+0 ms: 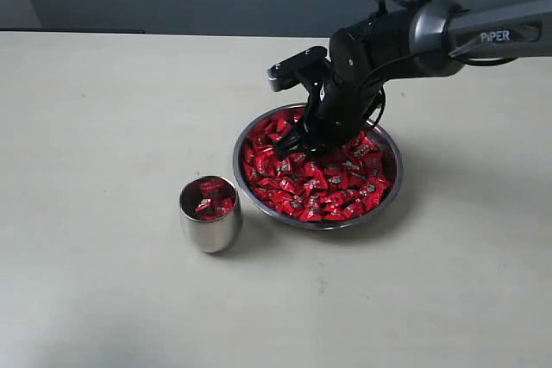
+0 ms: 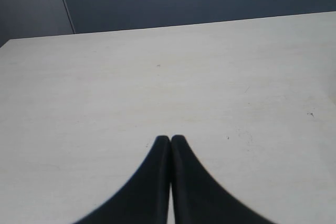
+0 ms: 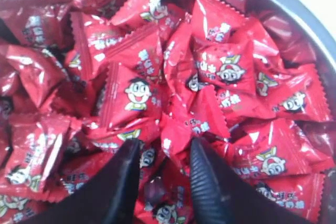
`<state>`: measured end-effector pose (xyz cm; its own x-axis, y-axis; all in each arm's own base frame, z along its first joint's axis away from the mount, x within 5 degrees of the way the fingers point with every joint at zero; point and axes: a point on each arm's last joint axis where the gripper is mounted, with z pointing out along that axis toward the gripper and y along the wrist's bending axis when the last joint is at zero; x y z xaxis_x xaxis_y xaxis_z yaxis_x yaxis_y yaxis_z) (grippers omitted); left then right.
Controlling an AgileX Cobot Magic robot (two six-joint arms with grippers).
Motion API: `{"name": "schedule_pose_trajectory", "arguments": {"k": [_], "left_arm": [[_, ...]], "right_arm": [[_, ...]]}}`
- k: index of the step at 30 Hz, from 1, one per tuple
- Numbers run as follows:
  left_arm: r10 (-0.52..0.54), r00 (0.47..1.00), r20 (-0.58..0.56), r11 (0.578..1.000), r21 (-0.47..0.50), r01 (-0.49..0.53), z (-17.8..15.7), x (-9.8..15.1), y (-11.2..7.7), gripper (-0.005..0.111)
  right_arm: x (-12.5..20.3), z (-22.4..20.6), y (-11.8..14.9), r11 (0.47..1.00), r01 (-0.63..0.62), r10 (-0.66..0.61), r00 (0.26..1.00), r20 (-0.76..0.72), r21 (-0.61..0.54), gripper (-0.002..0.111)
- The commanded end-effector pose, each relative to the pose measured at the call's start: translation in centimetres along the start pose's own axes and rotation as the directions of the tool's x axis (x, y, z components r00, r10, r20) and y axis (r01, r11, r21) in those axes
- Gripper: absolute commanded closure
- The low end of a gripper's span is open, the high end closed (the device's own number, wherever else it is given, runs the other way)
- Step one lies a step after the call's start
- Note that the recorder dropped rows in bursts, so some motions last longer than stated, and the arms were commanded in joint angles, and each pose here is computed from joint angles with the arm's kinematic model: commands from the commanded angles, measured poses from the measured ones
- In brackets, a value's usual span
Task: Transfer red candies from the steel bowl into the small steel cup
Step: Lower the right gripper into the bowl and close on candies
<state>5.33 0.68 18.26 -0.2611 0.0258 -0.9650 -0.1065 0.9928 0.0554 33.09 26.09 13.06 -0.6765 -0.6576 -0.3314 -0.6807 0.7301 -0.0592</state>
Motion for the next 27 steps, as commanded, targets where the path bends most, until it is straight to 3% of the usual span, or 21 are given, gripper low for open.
{"name": "schedule_pose_trajectory", "arguments": {"k": [1,10,16,21,24,27], "left_arm": [[0.001,1.000,0.013,1.000,0.004,-0.001,0.0,0.0,0.0,0.106],[0.001,1.000,0.013,1.000,0.004,-0.001,0.0,0.0,0.0,0.106],[0.001,1.000,0.013,1.000,0.004,-0.001,0.0,0.0,0.0,0.106],[0.001,1.000,0.013,1.000,0.004,-0.001,0.0,0.0,0.0,0.106],[0.001,1.000,0.013,1.000,0.004,-0.001,0.0,0.0,0.0,0.106],[0.001,1.000,0.013,1.000,0.004,-0.001,0.0,0.0,0.0,0.106]], "right_arm": [[-0.3,-0.1,-0.5,0.998,0.048,-0.049,0.998,0.029,0.034,0.076],[-0.5,0.0,-0.7,0.997,0.065,-0.068,0.997,0.045,0.049,0.077],[-0.2,0.7,-0.6,0.997,0.067,-0.068,0.997,0.023,0.046,0.095],[-0.1,1.1,-0.6,0.996,0.071,-0.072,0.997,0.014,0.047,0.096],[-0.1,0.8,-0.7,0.995,0.085,-0.085,0.996,0.009,0.057,0.109],[-0.4,-0.4,-0.8,0.995,0.082,-0.084,0.996,0.034,0.062,0.109]]}}
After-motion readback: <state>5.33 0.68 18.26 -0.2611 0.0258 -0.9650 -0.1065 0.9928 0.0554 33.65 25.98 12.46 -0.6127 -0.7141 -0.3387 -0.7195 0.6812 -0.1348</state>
